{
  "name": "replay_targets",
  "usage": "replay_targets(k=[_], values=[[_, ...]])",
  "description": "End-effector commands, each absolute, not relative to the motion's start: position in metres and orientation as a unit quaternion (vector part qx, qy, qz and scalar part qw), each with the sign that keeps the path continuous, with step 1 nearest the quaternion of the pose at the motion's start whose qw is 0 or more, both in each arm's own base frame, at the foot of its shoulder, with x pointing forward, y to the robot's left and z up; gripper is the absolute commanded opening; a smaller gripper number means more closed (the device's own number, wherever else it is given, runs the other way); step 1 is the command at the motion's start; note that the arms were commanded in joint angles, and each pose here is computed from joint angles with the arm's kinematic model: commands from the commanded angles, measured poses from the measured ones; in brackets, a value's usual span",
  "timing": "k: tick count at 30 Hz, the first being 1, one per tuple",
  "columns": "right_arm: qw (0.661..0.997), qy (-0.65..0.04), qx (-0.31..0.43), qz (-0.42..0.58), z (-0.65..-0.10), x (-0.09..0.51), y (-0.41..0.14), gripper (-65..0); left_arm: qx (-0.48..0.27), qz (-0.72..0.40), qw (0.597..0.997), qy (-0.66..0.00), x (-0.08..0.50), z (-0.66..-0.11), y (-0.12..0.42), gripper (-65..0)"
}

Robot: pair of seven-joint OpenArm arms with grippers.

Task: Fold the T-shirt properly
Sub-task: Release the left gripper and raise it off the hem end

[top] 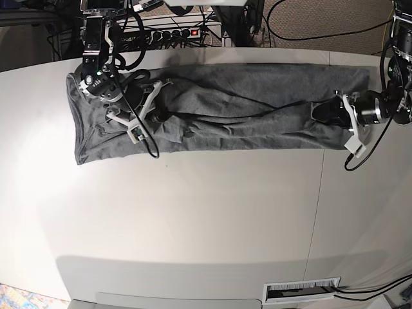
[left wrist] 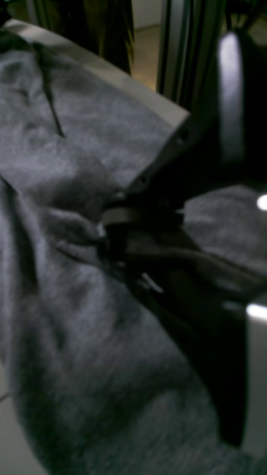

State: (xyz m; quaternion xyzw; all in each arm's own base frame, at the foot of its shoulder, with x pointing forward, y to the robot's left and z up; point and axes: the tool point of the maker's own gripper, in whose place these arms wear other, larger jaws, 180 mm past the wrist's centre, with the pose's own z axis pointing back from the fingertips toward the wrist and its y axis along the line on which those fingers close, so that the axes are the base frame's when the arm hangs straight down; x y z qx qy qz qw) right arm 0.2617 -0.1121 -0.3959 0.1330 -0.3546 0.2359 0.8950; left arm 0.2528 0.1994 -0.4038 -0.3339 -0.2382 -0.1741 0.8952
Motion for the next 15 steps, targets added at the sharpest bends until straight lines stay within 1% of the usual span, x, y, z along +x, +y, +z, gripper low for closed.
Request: replay_targets(k=[1,4,8,11,15], values=[[0.891,-0.363,0.13,0.238,-0.392,0.267,-0.114,-65.0,-0.305,-0.184,0.909,-0.217,0.249,-0.406,0.216,-49.0],[0.901,-0.345,0.111,0.238,-0.405,0.265,-0.124,-65.0,-0.311,-0.175,0.906,-0.227,0.259,-0.392,0.223,-49.0],[0.906,-0.337,0.105,0.232,-0.411,0.264,-0.13,-65.0,-0.329,-0.141,0.895,-0.267,0.279,-0.36,0.237,-49.0],[0.905,-0.341,0.106,0.232,-0.41,0.265,-0.129,-65.0,-0.315,-0.124,0.895,-0.291,0.288,-0.344,0.258,-49.0],[0.904,-0.342,0.106,0.232,-0.41,0.266,-0.129,-65.0,-0.286,-0.113,0.905,-0.294,0.288,-0.334,0.284,-49.0]])
